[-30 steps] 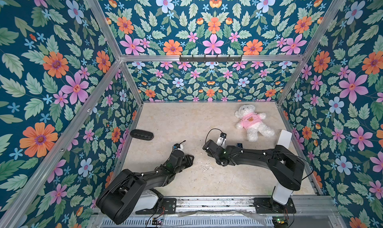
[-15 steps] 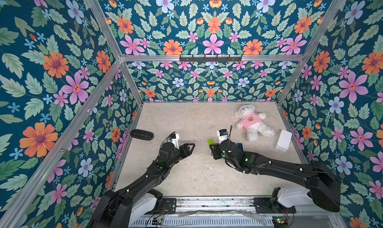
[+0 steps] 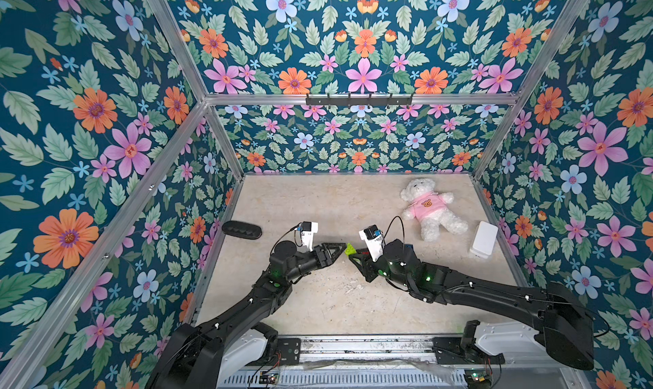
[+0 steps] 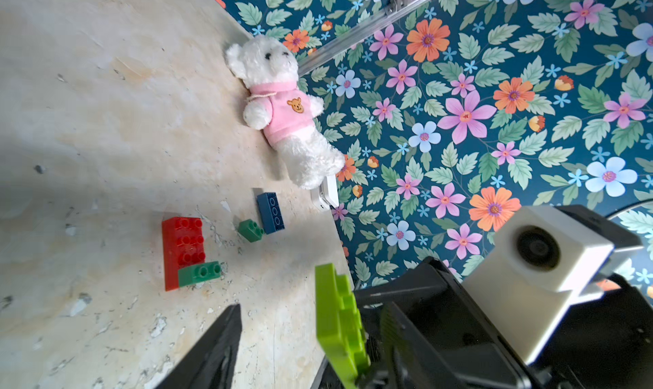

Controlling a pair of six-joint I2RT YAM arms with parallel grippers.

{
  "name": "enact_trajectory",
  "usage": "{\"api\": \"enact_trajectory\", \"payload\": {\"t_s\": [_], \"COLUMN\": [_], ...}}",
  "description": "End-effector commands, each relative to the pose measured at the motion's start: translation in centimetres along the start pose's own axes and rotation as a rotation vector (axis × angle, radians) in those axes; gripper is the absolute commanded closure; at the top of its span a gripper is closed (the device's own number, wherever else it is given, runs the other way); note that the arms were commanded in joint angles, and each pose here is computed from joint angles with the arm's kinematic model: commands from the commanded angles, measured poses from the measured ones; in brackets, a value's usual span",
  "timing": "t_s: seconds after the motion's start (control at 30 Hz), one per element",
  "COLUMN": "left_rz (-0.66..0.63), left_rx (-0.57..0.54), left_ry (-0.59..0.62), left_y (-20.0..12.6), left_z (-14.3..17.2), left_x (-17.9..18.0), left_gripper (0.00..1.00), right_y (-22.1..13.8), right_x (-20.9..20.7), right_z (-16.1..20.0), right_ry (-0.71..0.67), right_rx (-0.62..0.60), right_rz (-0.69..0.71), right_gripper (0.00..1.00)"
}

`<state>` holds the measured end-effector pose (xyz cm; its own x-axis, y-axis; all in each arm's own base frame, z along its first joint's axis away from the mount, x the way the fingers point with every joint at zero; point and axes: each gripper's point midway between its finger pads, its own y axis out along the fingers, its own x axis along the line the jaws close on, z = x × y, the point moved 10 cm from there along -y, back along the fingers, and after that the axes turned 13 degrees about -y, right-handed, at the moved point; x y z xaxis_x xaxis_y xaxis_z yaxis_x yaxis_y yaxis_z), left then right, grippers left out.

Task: Assemble the number 5 with lego
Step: Adjust the lego brick.

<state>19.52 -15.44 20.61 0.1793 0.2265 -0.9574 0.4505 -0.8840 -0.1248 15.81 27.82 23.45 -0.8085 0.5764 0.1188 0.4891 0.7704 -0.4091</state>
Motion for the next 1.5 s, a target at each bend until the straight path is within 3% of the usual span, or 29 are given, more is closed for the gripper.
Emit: {"api": "enact_trajectory", "payload": {"t_s": [0.0,0.33,0.43,0.5,0.77,0.9,1.33,1.47], "left_rz": [0.062,0.084,0.073,0.058,0.025,0.022,0.015,0.011], "left_rx": [0.001,-0.009,-0.007,-0.008,-0.017,-0.018,-0.019,-0.021], "left_ry": [0.019,0.018,0.022,0.036,0.042,0.039,0.027,0.025], "left_y": [0.5,0.8,0.9,0.9,0.9,0.9,0.9,0.9], "left_z": [-0.1,-0.2,-0.1,-0.1,-0.1,-0.1,0.1,0.1], "left_x": [-1.0,-1.2,-1.1,-1.1,-0.8,-0.6,-0.2,-0.1], "left_gripper": [0.38,0.79,0.86,0.86,0.86,0.86,0.86,0.85], "right_y": [-0.1,0.1,0.1,0.1,1.3,1.7,2.7,2.8], "right_x": [0.5,0.7,0.7,0.6,0.7,0.7,0.7,0.7], "right_z": [-0.6,-0.6,-0.7,-0.9,-0.9,-0.7,-0.9,-0.9], "right_ry": [-0.016,-0.026,-0.016,0.003,0.014,0.017,0.009,0.005], "right_rx": [-0.045,-0.013,0.013,0.039,0.203,0.219,0.251,0.261], "right_rz": [-0.033,-0.052,-0.045,-0.025,-0.002,0.004,0.053,0.064], "right_gripper": [0.85,0.81,0.69,0.57,0.47,0.47,0.61,0.71]}}
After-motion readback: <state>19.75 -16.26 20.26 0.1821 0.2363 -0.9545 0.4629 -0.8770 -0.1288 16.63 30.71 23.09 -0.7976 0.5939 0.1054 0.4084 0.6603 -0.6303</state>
